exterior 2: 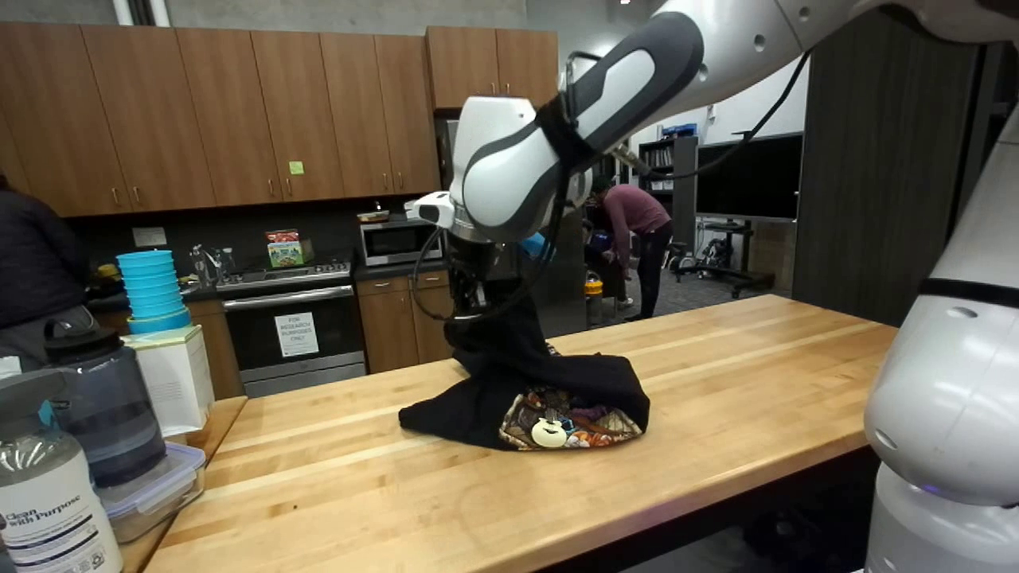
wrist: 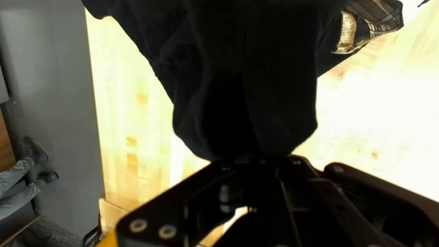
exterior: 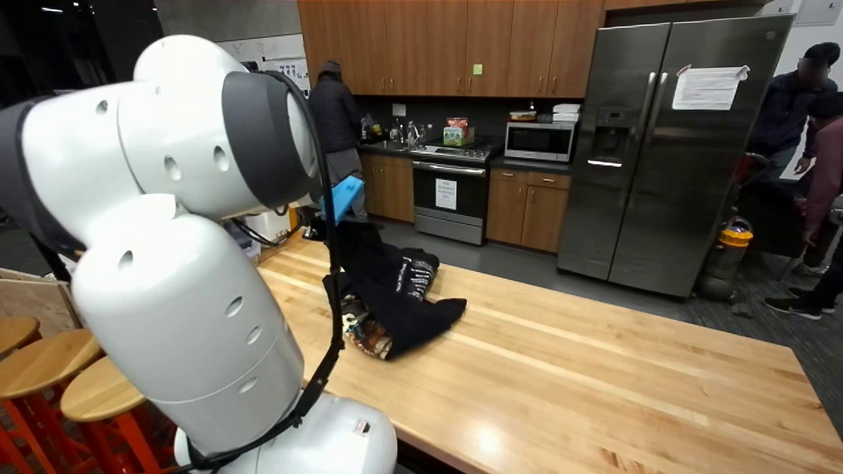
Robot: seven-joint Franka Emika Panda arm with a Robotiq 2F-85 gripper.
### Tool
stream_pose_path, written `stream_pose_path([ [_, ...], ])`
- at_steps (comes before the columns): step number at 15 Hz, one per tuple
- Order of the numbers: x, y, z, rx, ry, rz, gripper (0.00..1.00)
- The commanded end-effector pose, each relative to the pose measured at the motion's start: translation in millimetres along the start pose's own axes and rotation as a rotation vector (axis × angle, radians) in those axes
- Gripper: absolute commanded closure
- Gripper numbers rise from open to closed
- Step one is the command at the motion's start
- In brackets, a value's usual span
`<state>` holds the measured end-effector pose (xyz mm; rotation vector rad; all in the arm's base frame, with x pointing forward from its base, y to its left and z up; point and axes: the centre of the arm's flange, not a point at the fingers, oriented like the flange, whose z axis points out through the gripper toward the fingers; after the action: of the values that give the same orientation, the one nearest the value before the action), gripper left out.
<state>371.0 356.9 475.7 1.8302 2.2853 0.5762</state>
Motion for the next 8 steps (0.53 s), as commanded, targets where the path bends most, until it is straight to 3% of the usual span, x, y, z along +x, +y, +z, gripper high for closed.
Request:
stream_pose_path([
  [1, 34.1, 4.1, 31.8, 0.013, -0.084, -0.026, 0.99],
  [4, 50.4, -4.7, 58.4, 0.043, -0.144, -0.065, 0.99],
  [5, 53.8, -6.6, 64.6, 0.05, -0.151, -0.078, 0.76],
  [8, 61.4, -11.9, 84.4, 0.094, -0.173, -0.113, 0.62],
])
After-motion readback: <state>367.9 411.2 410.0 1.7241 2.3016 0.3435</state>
